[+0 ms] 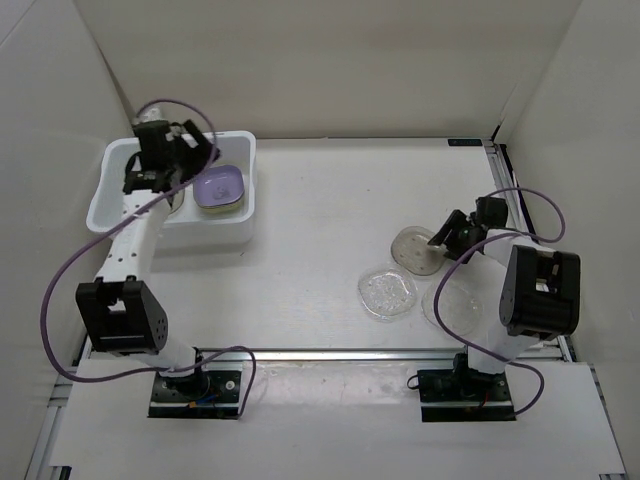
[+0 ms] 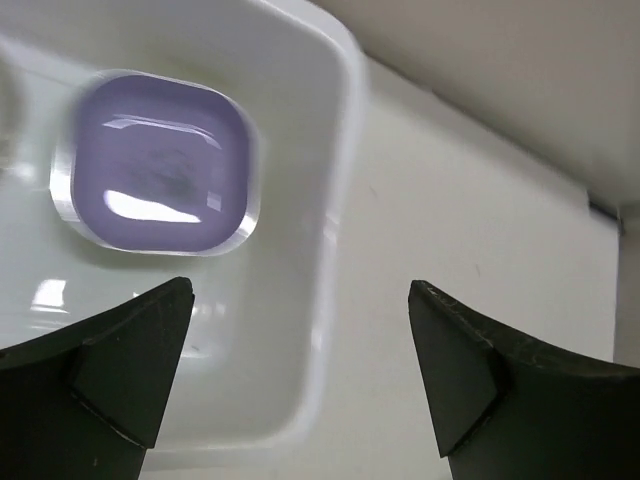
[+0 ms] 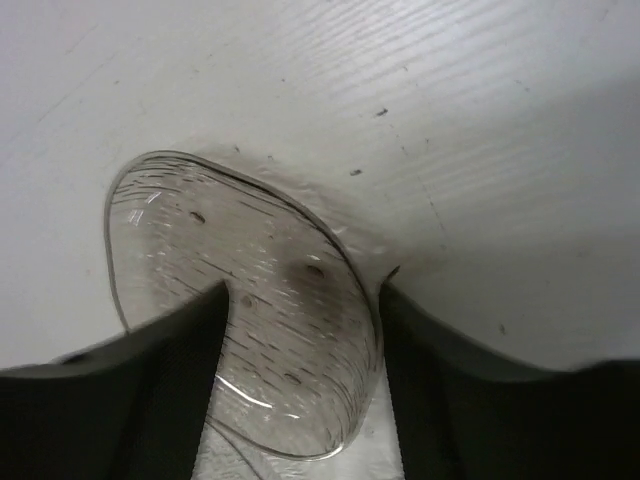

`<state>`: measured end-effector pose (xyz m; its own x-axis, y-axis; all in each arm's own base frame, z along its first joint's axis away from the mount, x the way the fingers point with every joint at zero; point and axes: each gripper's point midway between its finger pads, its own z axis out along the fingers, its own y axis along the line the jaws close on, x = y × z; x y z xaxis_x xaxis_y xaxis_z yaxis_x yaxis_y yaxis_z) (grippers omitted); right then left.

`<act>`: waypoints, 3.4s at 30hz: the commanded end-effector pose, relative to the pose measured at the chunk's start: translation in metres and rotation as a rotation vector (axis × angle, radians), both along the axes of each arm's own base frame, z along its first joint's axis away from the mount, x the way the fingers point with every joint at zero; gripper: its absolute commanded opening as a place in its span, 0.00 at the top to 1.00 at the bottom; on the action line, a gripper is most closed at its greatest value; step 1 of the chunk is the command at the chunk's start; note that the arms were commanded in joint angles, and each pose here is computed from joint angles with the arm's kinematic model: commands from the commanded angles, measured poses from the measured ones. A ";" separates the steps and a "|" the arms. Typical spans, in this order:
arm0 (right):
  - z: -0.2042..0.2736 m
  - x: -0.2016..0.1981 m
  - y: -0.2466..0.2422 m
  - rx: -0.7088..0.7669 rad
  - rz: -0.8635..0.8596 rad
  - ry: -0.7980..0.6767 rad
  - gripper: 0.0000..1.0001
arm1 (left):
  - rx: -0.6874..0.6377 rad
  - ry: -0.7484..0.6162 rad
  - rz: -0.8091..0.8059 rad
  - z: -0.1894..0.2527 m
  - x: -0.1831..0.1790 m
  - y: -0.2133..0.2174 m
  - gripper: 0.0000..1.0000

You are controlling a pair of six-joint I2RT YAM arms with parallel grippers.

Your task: Place the plates into the plastic bin on the countertop

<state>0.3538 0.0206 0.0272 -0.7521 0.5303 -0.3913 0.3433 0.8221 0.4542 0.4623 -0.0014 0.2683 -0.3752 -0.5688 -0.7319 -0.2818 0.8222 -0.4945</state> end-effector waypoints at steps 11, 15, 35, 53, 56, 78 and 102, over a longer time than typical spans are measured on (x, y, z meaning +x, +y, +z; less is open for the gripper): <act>0.020 0.016 0.030 0.136 0.121 -0.152 1.00 | 0.037 -0.104 -0.905 -0.025 -0.076 -0.238 0.01; 0.059 0.024 0.056 0.147 0.234 -0.248 1.00 | 0.008 -0.066 -1.024 -0.042 -0.088 -0.273 0.01; 0.149 -0.002 0.146 0.151 0.556 -0.396 1.00 | 0.117 -0.046 -1.095 -0.072 -0.085 -0.341 0.85; 0.164 0.014 0.168 0.136 0.617 -0.429 0.91 | 0.180 -0.048 -0.993 -0.062 -0.069 -0.328 0.90; 0.166 0.020 0.169 0.152 0.606 -0.421 0.52 | 0.186 -0.072 -0.906 -0.045 -0.058 -0.308 0.90; 0.160 0.083 0.136 0.144 0.421 -0.374 0.01 | -0.277 -0.045 0.635 -0.044 -0.039 0.147 0.90; 0.142 0.070 0.088 0.054 0.227 -0.267 0.01 | -0.501 0.084 1.062 -0.151 0.012 0.201 0.84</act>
